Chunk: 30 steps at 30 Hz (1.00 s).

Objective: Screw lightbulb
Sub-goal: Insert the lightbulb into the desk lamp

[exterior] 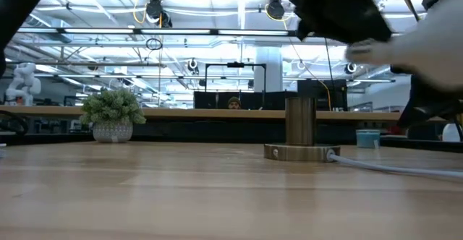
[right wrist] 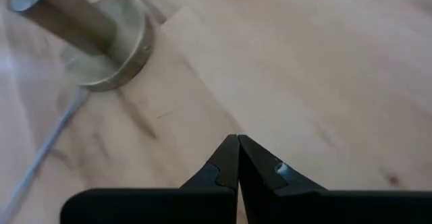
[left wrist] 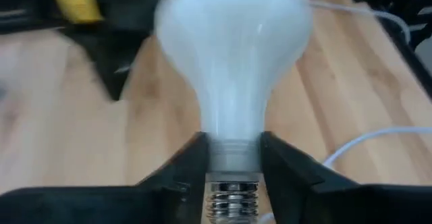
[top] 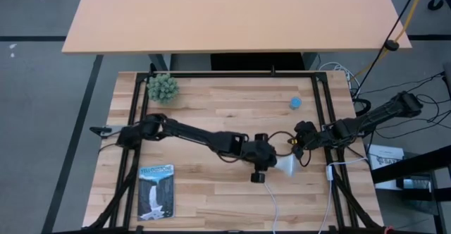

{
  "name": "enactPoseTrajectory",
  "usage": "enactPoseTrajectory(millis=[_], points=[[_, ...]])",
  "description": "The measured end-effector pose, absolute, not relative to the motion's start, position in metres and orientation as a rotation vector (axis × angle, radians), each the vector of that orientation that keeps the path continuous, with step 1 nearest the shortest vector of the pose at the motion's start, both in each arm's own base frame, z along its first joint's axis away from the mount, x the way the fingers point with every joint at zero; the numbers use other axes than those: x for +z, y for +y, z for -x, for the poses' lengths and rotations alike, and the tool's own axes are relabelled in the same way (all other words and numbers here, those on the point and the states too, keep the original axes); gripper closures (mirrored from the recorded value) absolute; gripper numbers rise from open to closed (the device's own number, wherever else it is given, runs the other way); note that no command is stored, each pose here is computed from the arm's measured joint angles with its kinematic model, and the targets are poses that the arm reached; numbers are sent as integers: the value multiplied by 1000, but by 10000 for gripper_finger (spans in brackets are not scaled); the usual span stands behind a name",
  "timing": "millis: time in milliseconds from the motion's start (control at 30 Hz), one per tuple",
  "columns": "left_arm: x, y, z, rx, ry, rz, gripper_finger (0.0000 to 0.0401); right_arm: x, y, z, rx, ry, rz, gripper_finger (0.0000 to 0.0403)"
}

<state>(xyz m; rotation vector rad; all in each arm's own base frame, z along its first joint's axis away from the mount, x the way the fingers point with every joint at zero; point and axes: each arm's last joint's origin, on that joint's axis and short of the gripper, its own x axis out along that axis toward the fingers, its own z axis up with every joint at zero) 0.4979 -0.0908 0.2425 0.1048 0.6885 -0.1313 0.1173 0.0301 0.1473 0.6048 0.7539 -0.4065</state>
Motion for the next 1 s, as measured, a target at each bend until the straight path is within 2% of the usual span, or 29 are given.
enactPoseTrajectory(millis=[100, 267, 467, 600, 700, 833, 1000], points=[[255, -83, -489, -76, 716, -138, 305, 147, 34, -116, -387, 761, -633, 403], [261, -75, -472, 7, 847, -204, 305, 145, 39, -110, -400, 776, -630, 403], [244, -68, -450, 63, 918, -213, 301, 145, 45, -106, -400, 767, -643, 403], [231, -55, -422, 177, 942, -199, 300, 146, 50, -105, -362, 768, -642, 403], [230, -45, -398, 227, 859, -155, 300, 149, 51, -102, -377, 783, -637, 403], [230, -31, -363, 264, 650, -64, 299, 163, 52, -99, -405, 813, -638, 403], [203, -17, -330, 214, 448, 74, 299, 189, 54, -101, -430, 830, -639, 403]])
